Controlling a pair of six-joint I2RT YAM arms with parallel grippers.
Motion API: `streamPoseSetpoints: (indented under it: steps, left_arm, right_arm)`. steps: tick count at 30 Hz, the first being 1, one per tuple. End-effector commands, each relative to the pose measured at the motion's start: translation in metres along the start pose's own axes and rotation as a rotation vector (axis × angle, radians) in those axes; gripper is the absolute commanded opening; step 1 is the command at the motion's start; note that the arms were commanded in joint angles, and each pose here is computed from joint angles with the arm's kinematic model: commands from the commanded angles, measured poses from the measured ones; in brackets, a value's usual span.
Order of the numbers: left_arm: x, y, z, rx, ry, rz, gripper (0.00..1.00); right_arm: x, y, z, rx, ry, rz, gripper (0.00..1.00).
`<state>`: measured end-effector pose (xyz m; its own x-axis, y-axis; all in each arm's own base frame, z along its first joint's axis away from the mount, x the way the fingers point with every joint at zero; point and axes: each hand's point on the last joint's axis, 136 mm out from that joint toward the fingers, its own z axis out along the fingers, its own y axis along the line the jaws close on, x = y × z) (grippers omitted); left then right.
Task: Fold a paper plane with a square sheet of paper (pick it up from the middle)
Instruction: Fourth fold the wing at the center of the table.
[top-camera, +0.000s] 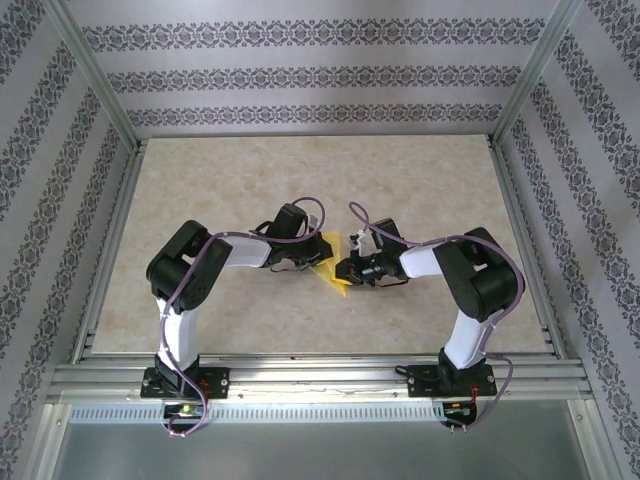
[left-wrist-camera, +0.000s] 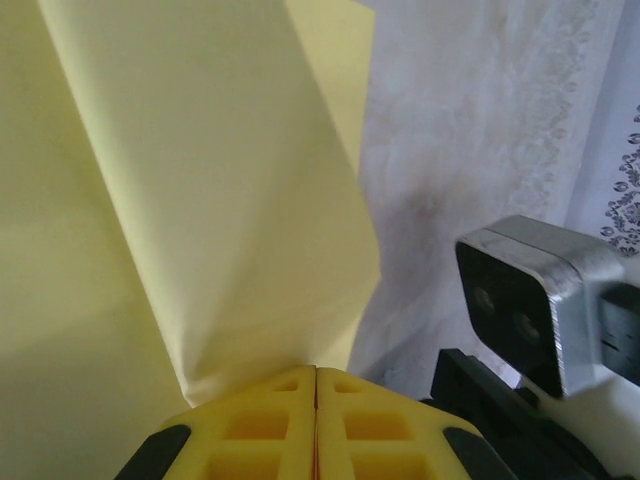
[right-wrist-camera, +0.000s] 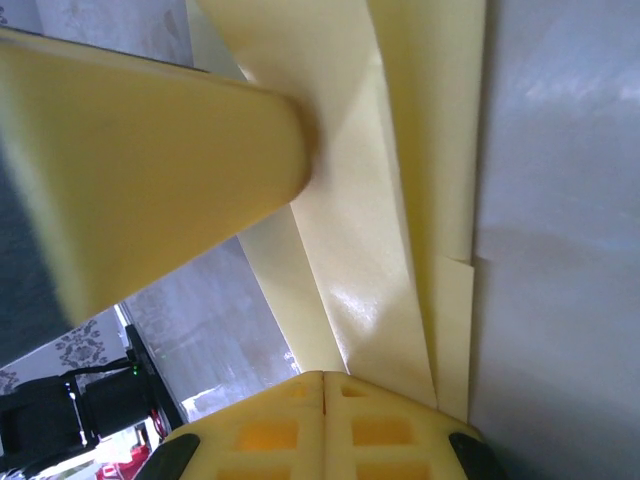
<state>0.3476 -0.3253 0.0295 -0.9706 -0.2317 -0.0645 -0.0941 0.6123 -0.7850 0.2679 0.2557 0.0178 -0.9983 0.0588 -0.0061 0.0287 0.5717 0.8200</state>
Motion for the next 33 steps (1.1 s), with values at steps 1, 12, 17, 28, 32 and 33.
streamPoseSetpoints:
  steps: [1,12,17,28,32,33]
  left_arm:
    - [-0.006,0.001,0.008,-0.017,-0.01,0.022,0.09]
    - [-0.039,0.035,0.001,-0.108,-0.052,-0.038,0.09]
    - [-0.057,0.042,-0.003,-0.105,-0.07,-0.051,0.09]
    - [-0.093,0.054,-0.023,-0.114,-0.102,-0.061,0.11]
    - [-0.1,0.037,-0.032,-0.077,-0.114,-0.037,0.11]
    - [-0.101,0.029,-0.037,-0.062,-0.121,-0.028,0.11]
  right_arm:
    - [0.024,-0.038,-0.001,0.108,0.053,0.092,0.0]
    - [0.03,-0.05,0.0,0.145,0.072,0.102,0.0]
    - [0.033,-0.053,-0.002,0.154,0.075,0.103,0.0]
    - [0.035,-0.055,-0.006,0.146,0.089,0.097,0.0]
    - [0.033,-0.053,-0.007,0.135,0.092,0.098,0.0]
    - [0.033,-0.052,-0.007,0.13,0.093,0.096,0.0]
